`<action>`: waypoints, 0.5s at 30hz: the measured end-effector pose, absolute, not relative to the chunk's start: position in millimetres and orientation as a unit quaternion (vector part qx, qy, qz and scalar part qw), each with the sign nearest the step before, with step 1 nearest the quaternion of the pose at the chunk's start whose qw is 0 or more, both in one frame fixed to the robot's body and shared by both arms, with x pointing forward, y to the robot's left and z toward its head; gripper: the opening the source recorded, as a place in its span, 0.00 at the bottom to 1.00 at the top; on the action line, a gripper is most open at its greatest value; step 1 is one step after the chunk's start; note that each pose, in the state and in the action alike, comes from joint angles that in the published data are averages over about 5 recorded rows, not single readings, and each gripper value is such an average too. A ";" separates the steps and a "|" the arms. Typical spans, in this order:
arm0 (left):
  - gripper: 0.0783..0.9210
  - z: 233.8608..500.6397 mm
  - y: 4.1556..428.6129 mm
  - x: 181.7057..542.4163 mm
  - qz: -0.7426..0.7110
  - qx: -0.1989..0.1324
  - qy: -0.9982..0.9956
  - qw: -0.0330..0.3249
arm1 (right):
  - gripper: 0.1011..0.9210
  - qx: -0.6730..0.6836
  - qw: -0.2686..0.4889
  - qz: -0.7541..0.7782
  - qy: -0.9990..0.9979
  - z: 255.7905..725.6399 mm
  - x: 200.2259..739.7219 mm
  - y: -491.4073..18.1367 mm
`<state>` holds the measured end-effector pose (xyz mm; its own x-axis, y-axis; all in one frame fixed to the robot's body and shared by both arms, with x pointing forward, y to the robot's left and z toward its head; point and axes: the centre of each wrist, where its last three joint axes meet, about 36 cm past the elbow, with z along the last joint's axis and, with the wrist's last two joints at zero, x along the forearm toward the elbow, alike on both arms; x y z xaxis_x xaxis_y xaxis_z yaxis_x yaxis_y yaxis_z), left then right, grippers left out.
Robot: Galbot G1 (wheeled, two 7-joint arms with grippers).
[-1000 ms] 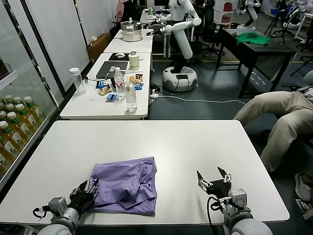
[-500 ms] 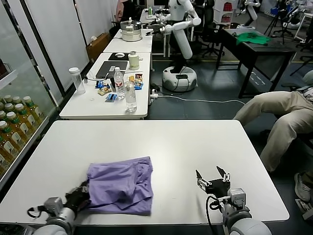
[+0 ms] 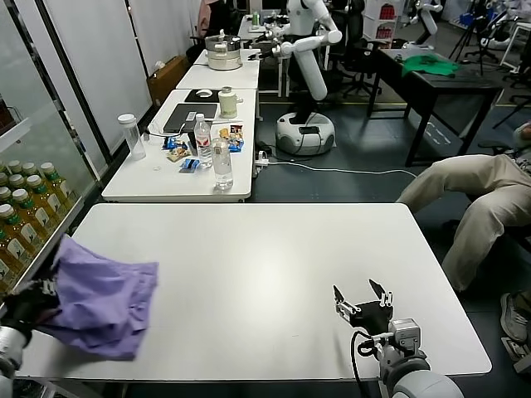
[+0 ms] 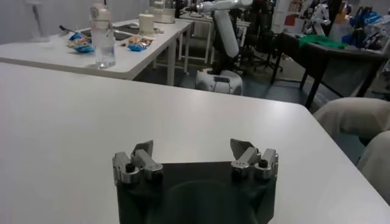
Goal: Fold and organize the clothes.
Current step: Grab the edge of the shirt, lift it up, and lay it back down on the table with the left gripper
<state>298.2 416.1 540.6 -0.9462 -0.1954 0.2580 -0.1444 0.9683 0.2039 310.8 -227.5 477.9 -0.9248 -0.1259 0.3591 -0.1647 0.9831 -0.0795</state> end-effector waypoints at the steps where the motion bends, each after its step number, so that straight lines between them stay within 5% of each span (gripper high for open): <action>1: 0.01 545.1 415.7 297.9 -0.095 0.083 -0.983 0.135 | 0.88 0.074 0.179 0.054 -0.980 478.0 310.6 -227.9; 7: 0.01 552.5 384.9 294.2 -0.089 0.035 -0.988 0.121 | 0.88 0.071 0.182 0.056 -0.979 477.1 309.3 -229.1; 15: 0.01 514.2 291.6 292.3 -0.011 -0.070 -0.987 0.143 | 0.88 0.072 0.184 0.059 -0.978 474.7 308.3 -226.8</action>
<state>292.3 291.6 514.2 -0.9496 0.1344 0.2834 0.1405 0.9901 0.0013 308.3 -226.8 474.7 -0.9217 -0.1191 0.3691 -0.1623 0.9828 -0.0881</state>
